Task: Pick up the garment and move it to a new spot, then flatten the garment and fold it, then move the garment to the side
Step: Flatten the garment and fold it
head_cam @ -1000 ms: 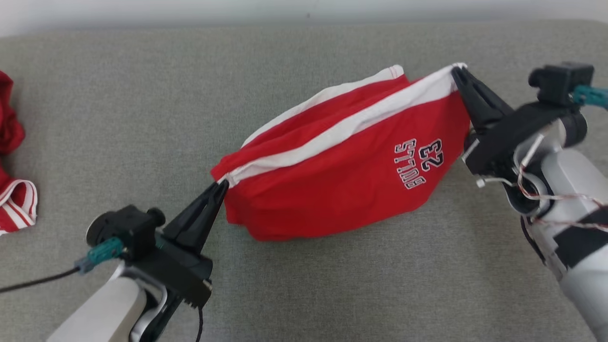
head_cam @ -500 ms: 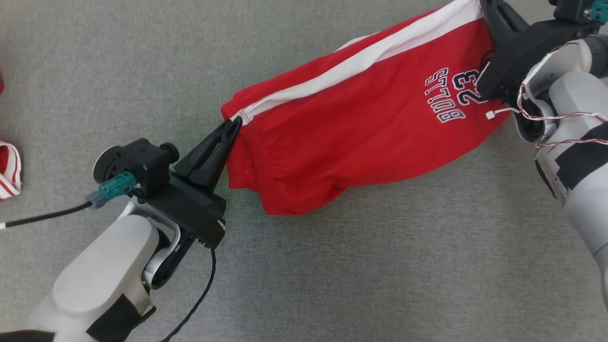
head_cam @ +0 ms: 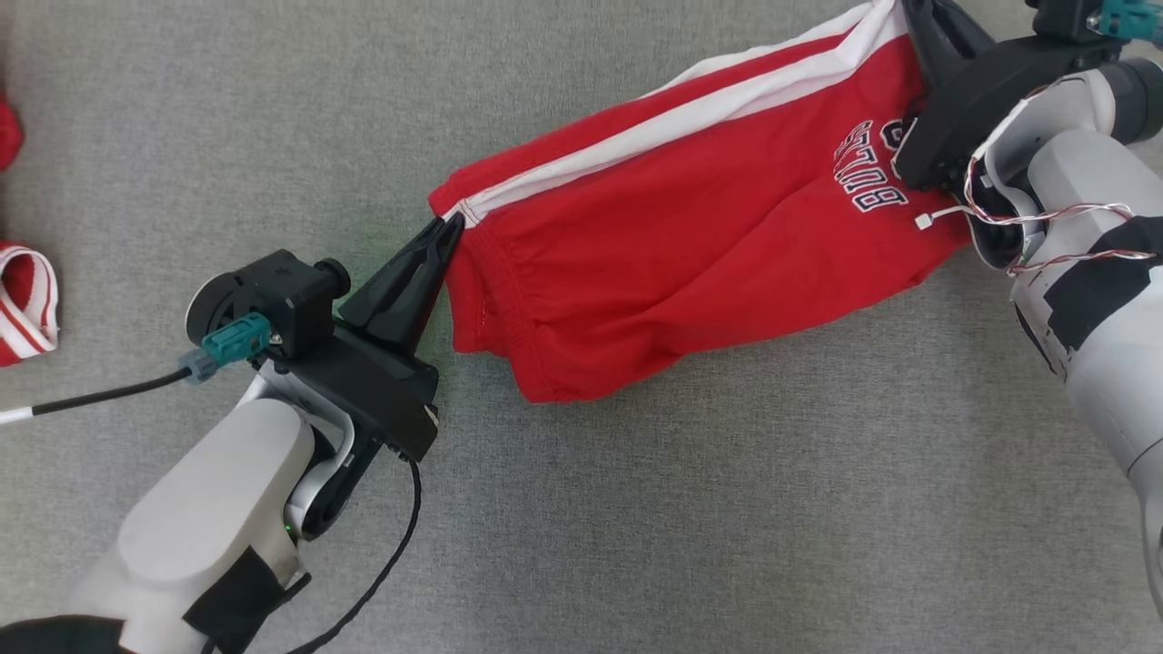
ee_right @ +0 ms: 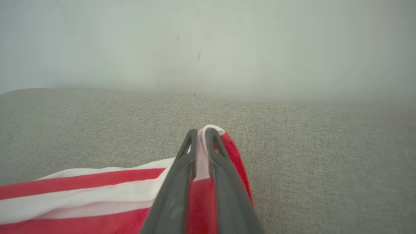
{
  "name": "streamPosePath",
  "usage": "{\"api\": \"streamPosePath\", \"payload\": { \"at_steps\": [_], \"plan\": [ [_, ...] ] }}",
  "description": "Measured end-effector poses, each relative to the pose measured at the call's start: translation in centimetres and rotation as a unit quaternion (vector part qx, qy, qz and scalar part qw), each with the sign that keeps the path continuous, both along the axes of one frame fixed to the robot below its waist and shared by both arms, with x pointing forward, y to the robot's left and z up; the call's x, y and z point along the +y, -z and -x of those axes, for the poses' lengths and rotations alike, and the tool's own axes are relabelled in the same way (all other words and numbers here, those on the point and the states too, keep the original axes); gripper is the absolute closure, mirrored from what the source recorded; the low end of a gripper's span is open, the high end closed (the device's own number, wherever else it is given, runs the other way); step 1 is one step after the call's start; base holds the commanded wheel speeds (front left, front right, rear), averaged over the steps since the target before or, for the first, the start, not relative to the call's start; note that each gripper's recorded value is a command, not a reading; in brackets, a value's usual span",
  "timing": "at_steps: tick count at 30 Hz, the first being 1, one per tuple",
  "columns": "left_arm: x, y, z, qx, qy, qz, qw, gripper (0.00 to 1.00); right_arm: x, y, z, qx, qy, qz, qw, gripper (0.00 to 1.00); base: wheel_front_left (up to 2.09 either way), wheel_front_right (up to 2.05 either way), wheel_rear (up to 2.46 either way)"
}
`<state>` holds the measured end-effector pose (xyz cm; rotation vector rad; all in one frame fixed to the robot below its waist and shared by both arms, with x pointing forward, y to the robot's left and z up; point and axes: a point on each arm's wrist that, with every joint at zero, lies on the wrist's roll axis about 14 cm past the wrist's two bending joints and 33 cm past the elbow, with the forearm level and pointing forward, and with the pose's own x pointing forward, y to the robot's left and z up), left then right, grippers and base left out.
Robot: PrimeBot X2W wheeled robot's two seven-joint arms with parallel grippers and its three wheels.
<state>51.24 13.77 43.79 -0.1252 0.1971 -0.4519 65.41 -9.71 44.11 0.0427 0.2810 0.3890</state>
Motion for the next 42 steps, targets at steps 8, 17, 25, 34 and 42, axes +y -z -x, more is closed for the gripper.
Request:
{"api": "streamPosePath", "payload": {
  "at_steps": [8, 17, 25, 34, 42],
  "plan": [
    [1.8, -2.3, 1.3, -0.037, -0.035, -0.011, 0.999, 0.00, -1.5, -2.4, 1.6, -0.026, 0.011, 0.001, 1.000, 0.00, 0.00, 0.00, 0.00],
    [4.9, -6.9, 4.0, -0.126, -0.134, -0.023, 0.983, 0.00, -5.6, -3.4, 5.0, -0.027, 0.046, 0.003, 0.999, 0.00, 0.00, 0.00, 0.00],
    [6.8, -7.4, 7.7, -0.145, -0.221, -0.022, 0.964, 0.00, -6.9, -1.0, 7.8, 0.011, 0.068, -0.008, 0.998, 0.00, 0.00, 0.00, 0.00],
    [10.0, -4.7, 11.5, -0.102, -0.294, -0.037, 0.950, 0.00, -5.8, 2.2, 9.6, 0.062, 0.070, -0.014, 0.995, 0.00, 0.00, 0.00, 0.00],
    [10.6, -3.5, 13.0, -0.078, -0.307, -0.035, 0.948, 0.00, -4.3, 3.6, 10.3, 0.102, 0.063, -0.019, 0.993, 0.80, 0.00, 0.00, 0.00]
  ]
}}
